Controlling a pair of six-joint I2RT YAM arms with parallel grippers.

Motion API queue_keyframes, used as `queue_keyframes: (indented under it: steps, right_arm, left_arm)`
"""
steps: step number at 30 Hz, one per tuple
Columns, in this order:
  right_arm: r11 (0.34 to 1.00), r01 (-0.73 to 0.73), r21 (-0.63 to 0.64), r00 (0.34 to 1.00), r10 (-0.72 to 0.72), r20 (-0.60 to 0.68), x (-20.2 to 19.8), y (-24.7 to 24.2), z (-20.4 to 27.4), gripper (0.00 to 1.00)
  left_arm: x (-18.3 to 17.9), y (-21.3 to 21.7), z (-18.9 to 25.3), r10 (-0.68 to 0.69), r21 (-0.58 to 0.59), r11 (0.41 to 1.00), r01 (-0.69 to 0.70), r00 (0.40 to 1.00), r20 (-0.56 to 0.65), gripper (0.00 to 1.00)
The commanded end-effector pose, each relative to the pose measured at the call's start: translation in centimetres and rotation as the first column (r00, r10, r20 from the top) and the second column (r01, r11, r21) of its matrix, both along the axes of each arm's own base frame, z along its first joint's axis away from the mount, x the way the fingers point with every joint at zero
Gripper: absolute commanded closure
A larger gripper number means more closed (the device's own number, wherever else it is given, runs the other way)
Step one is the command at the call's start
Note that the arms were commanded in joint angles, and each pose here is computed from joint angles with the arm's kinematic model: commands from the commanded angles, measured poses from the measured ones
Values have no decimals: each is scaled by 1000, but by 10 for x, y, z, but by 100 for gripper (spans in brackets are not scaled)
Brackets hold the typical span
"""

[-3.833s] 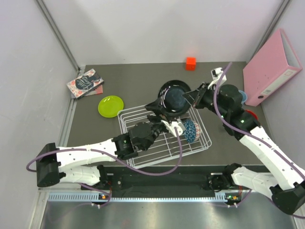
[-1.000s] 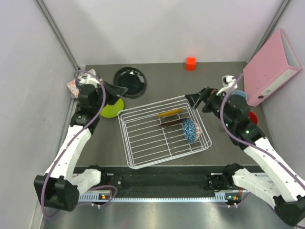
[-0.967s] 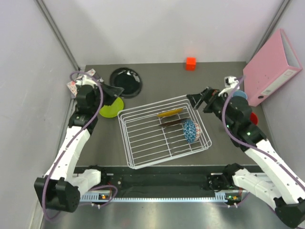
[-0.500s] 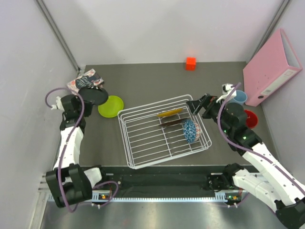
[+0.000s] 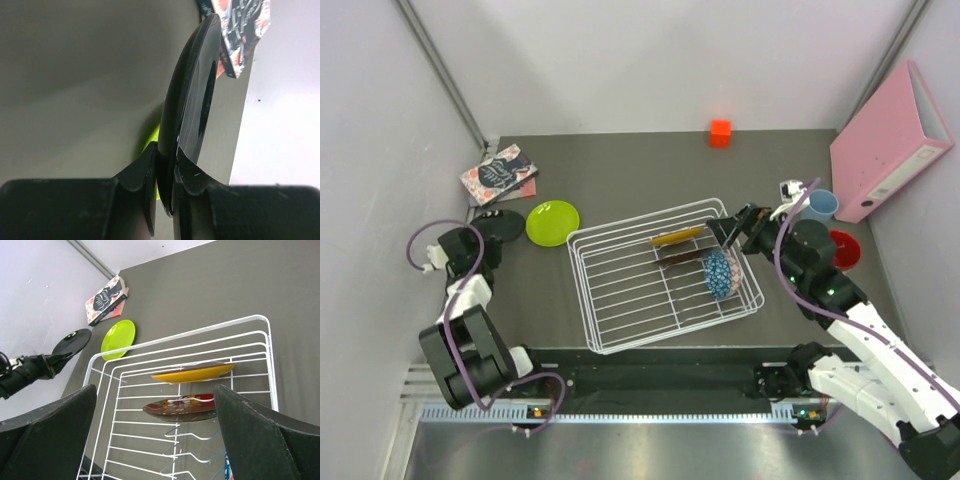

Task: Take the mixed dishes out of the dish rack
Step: Place the plate at the center of the board.

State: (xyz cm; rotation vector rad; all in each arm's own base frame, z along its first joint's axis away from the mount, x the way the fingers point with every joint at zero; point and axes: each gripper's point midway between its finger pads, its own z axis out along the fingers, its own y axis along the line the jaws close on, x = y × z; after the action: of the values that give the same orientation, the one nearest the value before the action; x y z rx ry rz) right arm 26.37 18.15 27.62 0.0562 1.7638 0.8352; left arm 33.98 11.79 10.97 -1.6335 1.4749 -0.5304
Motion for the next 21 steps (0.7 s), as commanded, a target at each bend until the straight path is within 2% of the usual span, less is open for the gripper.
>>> queue_keyframes:
  steps: [1, 11, 21]
  right_arm:
    - [999, -28, 32, 999, 27, 46, -2, 5, 14, 0]
    - [1000, -25, 19, 999, 25, 35, -2, 4, 9, 0]
    - [1000, -16, 4, 1000, 16, 14, -1, 2, 1, 0]
  left_arm:
    - [16, 5, 4, 0, -12, 1000, 1, 997, 81, 100]
    - [18, 16, -37, 21, -36, 999, -21, 1000, -9, 100]
    - [24, 31, -53, 19, -42, 999, -21, 999, -51, 100]
